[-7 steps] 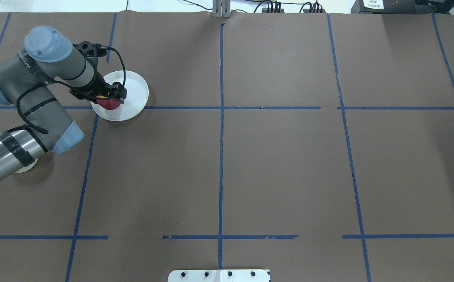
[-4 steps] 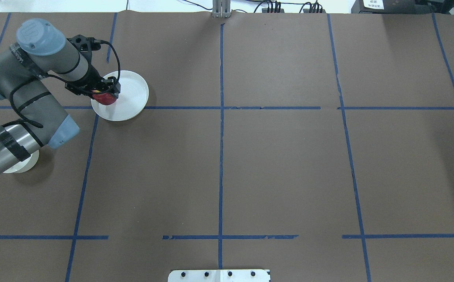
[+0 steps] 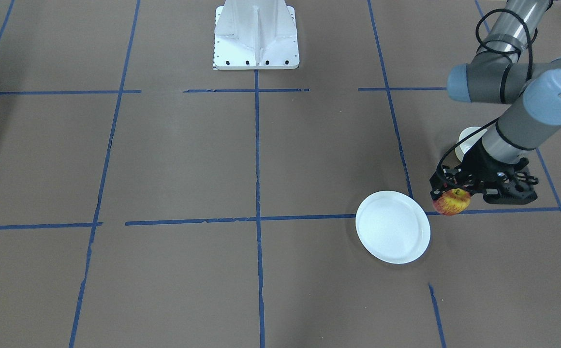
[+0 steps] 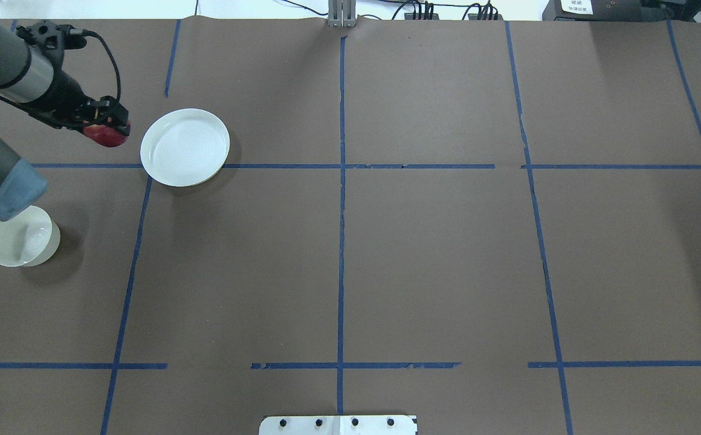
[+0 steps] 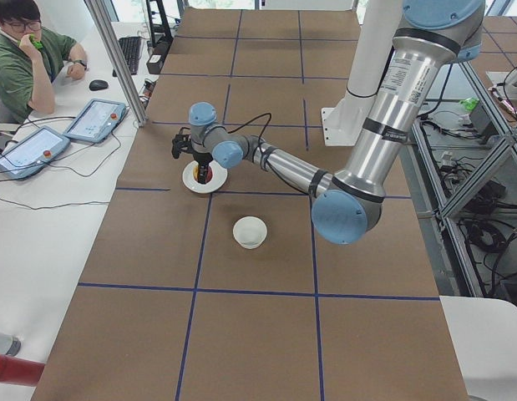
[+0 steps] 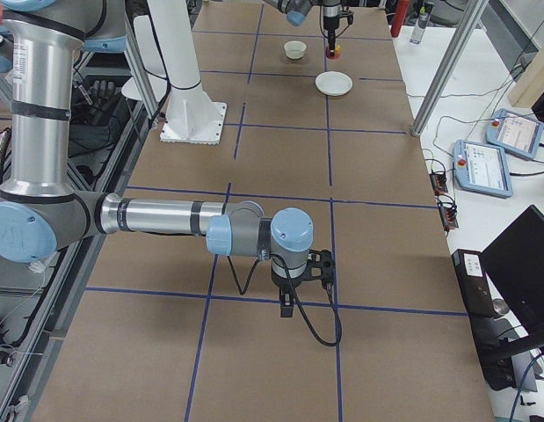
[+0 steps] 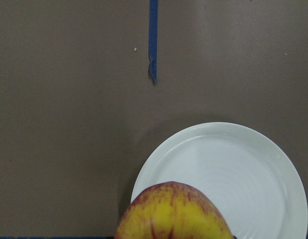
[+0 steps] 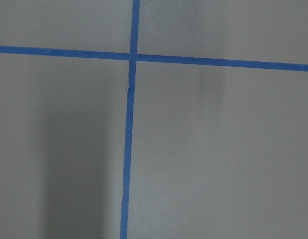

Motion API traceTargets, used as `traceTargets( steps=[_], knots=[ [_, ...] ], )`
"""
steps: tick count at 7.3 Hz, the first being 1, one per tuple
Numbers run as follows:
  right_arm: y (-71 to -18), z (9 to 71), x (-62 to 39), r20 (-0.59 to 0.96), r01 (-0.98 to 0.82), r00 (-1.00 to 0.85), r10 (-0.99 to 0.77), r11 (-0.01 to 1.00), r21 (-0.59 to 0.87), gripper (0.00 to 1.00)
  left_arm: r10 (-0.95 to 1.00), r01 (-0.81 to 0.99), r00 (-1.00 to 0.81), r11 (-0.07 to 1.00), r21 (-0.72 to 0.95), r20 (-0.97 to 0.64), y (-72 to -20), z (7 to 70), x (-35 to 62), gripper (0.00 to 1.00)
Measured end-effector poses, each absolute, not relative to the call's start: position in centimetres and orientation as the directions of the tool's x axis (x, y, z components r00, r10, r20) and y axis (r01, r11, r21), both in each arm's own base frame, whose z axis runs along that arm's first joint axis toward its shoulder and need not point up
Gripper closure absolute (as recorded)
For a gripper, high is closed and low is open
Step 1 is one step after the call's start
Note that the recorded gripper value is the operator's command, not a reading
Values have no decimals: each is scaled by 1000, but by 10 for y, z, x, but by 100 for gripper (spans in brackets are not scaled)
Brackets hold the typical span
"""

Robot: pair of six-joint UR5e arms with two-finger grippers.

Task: Move apple from plate to bowl
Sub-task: 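Lift the apple with the left gripper and carry it over the white bowl, then lower the apple into the white bowl and open the left gripper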

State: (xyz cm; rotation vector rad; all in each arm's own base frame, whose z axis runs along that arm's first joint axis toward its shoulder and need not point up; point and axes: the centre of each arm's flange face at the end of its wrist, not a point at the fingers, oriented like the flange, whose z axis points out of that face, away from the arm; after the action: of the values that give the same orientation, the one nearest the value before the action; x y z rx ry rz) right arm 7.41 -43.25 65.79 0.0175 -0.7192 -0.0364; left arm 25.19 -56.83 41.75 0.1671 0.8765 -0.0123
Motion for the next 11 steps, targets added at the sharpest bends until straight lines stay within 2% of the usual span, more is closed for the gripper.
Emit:
traceTargets(
  steps=[2, 4, 7, 11],
  knots=[
    [-432, 658, 74, 658, 27, 752, -39, 999, 28, 0, 105, 24, 690, 986, 167, -716, -493, 462, 174, 57],
    [-432, 658, 74, 658, 27, 752, -39, 999, 28, 0, 52, 58, 702, 990, 130, -711, -442, 514, 138, 57],
    [-432, 658, 74, 658, 27, 752, -39, 999, 29, 0, -28, 149, 666, 984, 97, -745, -433, 565, 159, 57],
    [-432, 658, 74, 658, 27, 752, -39, 999, 29, 0, -54, 137, 667, 989, 51, -744, -427, 577, 214, 54]
  ],
)
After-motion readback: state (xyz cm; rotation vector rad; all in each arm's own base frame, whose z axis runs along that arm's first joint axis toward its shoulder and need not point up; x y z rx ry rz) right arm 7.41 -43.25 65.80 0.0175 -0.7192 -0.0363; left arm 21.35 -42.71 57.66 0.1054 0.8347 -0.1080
